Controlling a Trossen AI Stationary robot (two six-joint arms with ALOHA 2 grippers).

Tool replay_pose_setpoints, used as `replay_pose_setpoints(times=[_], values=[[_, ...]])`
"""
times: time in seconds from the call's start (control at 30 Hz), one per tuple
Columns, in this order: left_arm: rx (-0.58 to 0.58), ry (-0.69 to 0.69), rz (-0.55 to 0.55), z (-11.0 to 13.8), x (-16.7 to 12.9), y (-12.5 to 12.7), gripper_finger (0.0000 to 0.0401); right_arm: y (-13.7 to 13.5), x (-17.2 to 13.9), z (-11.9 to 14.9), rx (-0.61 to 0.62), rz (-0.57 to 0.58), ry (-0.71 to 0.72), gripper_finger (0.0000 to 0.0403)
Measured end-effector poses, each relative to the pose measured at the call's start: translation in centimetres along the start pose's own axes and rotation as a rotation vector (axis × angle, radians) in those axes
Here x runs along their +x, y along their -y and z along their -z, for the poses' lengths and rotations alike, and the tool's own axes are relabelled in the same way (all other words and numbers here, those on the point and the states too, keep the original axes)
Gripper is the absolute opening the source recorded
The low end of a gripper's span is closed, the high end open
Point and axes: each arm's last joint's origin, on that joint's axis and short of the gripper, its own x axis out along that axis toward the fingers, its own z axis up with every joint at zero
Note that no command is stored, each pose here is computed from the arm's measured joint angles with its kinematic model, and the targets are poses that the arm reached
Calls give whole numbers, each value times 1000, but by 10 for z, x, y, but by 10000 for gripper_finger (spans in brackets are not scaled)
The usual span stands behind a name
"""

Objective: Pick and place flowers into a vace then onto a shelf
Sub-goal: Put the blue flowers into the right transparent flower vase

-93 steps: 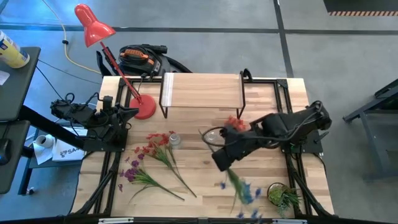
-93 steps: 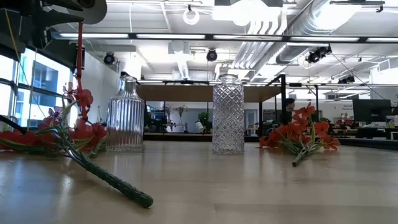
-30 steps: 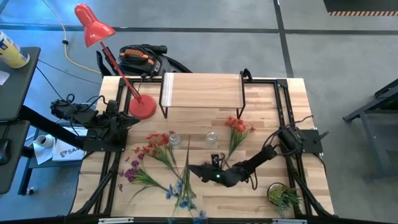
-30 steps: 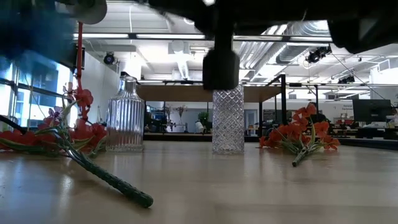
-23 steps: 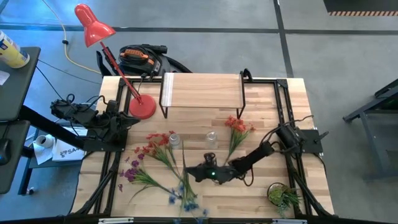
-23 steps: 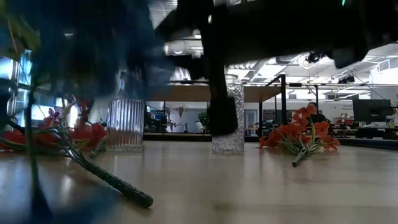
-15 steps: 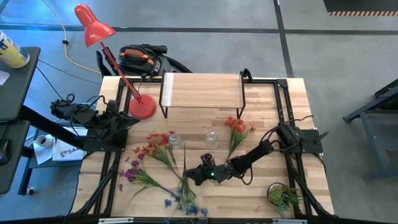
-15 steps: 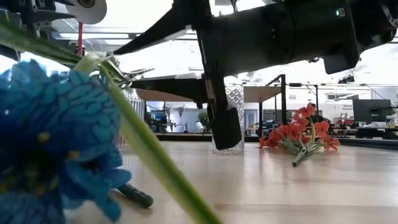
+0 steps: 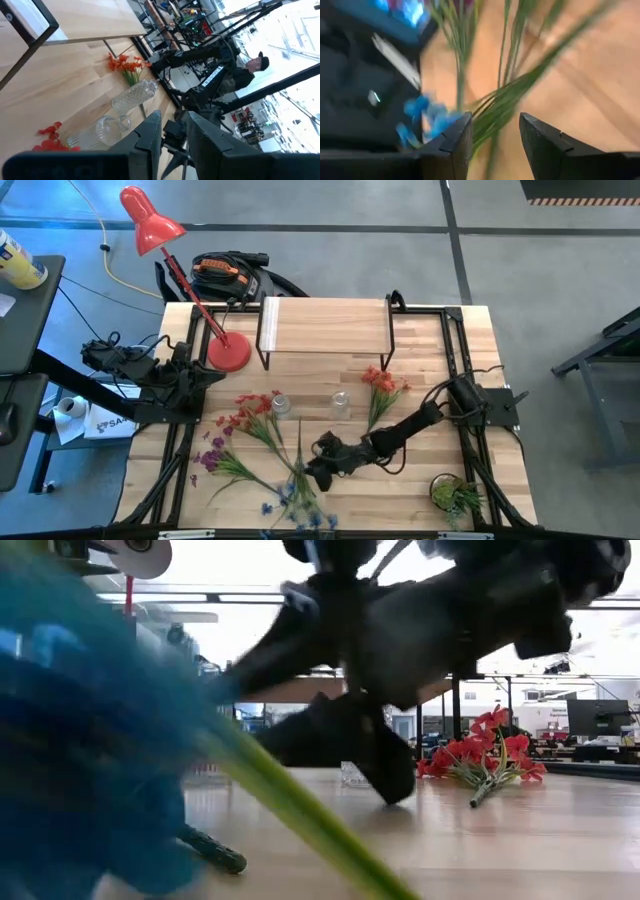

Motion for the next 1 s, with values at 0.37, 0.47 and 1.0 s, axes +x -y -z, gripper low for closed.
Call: replay_pose_setpoints(times=[0.37,0.47,1.0], values=[[10,-6,-14,1,0,-1,127,-61,-73,-24,-597,279,-276,146],[9,-2,-15,1,0,-1,127,-90,-84,-43,-917,289,-303,146],[-2,25,-25,0,0,-1,127,-70,2,-96,-1767,157,-642,154]])
